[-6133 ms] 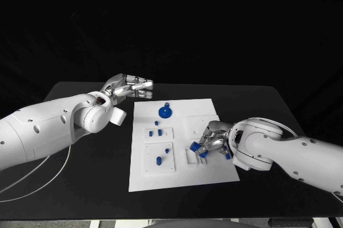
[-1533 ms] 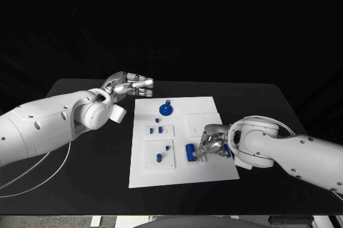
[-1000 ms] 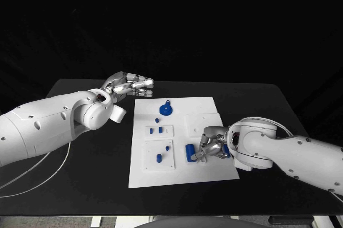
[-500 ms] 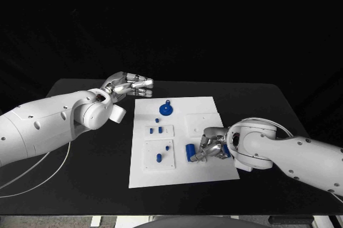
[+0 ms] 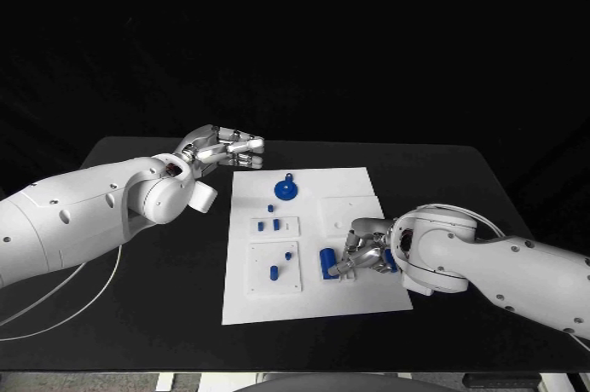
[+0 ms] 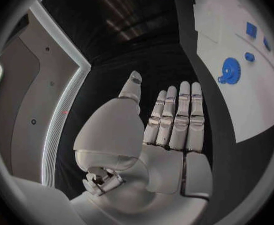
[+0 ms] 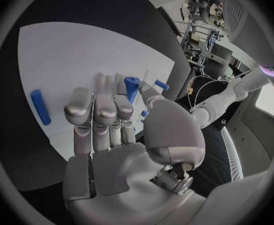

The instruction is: Assemble the parts on the task board

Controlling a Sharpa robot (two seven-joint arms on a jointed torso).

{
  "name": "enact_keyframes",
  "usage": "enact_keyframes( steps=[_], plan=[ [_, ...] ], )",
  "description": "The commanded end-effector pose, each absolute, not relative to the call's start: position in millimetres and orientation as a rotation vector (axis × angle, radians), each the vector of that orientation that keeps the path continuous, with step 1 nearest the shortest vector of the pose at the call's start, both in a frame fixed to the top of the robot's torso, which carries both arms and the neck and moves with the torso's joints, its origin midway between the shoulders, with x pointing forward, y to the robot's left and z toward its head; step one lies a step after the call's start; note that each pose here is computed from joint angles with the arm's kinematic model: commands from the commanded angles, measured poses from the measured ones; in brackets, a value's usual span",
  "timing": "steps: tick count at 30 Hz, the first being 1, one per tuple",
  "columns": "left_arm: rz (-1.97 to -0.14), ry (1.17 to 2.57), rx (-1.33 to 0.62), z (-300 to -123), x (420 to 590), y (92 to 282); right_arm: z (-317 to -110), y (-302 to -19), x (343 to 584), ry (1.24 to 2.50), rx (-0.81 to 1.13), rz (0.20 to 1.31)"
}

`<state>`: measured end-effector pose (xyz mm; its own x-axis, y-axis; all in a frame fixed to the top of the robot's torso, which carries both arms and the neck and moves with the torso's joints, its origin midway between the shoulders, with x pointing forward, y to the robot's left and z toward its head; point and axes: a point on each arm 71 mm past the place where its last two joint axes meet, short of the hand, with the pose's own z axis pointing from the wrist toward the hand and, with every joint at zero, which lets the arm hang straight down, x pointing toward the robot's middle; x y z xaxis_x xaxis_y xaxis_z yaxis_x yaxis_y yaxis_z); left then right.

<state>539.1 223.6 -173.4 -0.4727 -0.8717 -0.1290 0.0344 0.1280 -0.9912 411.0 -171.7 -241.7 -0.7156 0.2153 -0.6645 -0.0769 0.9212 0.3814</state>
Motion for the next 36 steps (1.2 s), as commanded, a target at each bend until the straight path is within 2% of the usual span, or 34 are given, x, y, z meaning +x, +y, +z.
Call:
enact_keyframes(
  steps=[1, 25, 30, 36],
  plan=[
    [-1.470, 1.626, -0.821, -173.0, 538.4, 221.7, -240, -171, 412, 2.285, 0.104, 0.511],
    [-1.470, 1.628, -0.820, -173.1, 538.3, 221.8, -239, -177, 415, 2.245, 0.139, 0.527],
    [-1.468, 1.624, -0.819, -172.9, 538.3, 222.5, -238, -193, 422, 2.229, 0.209, 0.519],
    [-1.465, 1.617, -0.818, -172.5, 538.1, 223.5, -227, -222, 437, 2.194, 0.299, 0.501]
  ],
)
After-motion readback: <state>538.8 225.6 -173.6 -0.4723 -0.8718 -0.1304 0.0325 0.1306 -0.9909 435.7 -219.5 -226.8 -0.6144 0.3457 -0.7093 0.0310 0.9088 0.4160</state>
